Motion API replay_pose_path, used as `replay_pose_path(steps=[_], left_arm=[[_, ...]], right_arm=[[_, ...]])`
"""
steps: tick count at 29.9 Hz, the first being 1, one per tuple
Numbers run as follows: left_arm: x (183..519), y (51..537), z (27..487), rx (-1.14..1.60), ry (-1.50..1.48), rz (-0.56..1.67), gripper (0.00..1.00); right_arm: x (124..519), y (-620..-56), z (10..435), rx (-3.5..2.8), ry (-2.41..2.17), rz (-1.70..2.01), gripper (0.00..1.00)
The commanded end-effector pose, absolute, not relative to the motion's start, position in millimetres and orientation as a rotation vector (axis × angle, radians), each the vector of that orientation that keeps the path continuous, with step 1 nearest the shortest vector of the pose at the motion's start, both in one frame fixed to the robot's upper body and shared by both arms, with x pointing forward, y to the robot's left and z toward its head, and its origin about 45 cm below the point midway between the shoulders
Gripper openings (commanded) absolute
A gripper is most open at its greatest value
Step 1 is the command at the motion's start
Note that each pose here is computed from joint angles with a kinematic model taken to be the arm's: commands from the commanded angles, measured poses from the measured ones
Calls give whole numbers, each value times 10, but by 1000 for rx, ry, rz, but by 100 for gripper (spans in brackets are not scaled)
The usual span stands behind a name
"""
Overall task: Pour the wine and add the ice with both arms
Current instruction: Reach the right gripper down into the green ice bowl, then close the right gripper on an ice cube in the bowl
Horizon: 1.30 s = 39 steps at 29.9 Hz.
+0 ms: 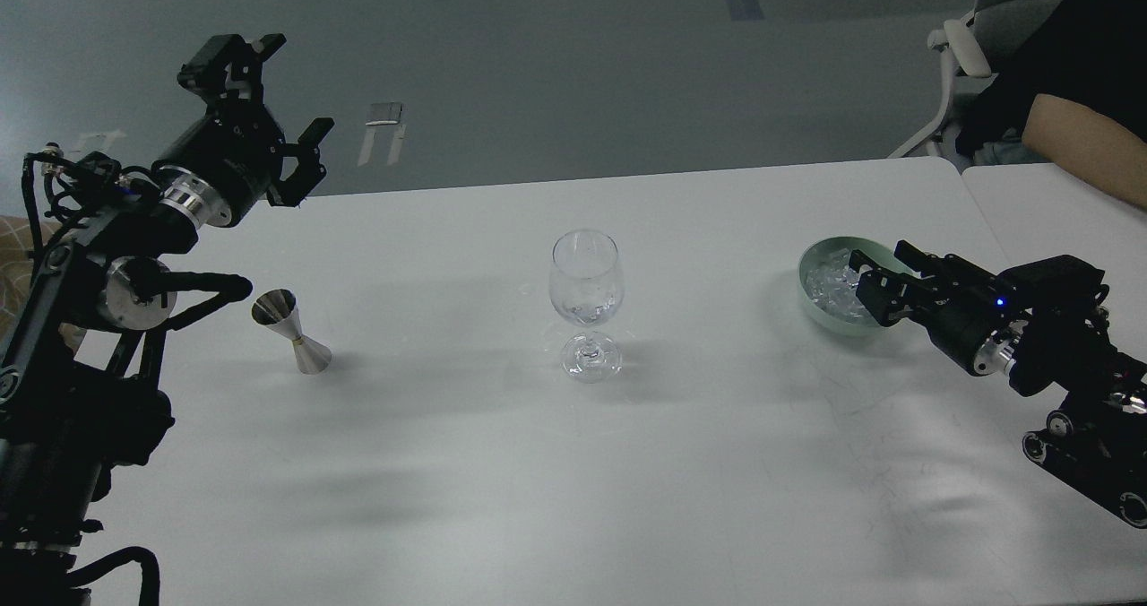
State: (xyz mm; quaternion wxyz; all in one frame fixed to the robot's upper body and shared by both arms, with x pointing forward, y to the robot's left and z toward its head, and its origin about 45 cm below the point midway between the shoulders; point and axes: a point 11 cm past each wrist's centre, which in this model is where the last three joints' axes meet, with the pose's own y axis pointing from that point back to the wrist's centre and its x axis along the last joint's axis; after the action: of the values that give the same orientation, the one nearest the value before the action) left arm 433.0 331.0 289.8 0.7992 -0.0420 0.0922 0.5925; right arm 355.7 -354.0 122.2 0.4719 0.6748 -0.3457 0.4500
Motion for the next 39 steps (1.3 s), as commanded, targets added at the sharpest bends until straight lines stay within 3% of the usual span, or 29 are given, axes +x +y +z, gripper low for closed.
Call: replay_pose_path(steps=[1,20,39], left_arm=[[4330,3311,2898,-90,198,1272,97],[4330,3311,2898,-90,198,1272,97],[4330,3311,2898,-90,198,1272,97]], right_arm=[[3590,-3516,1221,1656,-831,1082,64],[3632,-3411,1145,1669,-784,1074,63],[3611,-3396,1099,1679,-758,1048,52]])
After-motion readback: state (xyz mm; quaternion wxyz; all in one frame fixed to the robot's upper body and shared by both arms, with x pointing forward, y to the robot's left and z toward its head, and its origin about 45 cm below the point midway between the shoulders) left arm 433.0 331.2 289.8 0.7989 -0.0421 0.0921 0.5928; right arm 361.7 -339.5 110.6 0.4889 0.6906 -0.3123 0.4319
